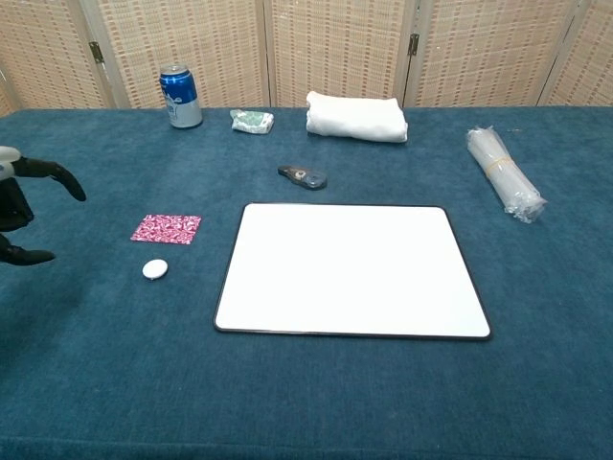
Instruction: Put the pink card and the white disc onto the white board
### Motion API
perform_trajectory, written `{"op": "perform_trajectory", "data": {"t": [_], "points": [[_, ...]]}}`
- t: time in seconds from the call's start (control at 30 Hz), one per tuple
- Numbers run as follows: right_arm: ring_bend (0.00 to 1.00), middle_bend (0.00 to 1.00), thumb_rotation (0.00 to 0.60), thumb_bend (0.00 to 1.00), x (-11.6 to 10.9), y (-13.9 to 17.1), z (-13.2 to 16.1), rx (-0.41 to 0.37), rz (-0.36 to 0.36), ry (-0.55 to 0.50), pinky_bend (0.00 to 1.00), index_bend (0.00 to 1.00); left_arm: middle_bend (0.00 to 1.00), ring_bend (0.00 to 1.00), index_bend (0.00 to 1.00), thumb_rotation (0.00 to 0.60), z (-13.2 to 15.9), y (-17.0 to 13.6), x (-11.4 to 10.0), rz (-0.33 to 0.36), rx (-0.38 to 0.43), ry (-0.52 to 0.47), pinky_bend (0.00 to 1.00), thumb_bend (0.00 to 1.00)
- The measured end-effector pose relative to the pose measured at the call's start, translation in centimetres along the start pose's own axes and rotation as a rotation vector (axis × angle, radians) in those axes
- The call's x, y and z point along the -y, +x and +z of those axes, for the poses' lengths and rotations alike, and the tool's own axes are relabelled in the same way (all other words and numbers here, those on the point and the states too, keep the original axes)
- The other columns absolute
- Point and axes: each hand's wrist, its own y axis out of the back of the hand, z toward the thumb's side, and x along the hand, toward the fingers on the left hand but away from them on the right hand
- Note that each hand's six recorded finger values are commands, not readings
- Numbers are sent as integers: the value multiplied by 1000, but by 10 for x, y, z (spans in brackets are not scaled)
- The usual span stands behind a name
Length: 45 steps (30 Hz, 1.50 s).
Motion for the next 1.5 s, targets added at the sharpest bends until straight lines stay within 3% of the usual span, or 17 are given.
{"op": "perform_trajectory", "data": {"t": [0.2,0.3,0.73,1.5], "points": [[0,0,600,285,-9,7,-1,-14,-27,-24,0,0,1000,1000,310,600,42,28,8,-32,14,-14,1000,281],[0,0,600,284,-12,10,-1,-19,-41,-30,0,0,1000,1000,316,600,49,40,9,-29,15,-23,1000,281],[0,0,600,285,-14,8,-8,0,-37,-34,0,0,1000,1000,341,600,41,82,17,-30,-51,-54,1000,281],[0,0,600,284,-14,4,-13,33,-35,-35,0,0,1000,1000,353,600,40,117,40,-75,-40,-35,1000,281]]}}
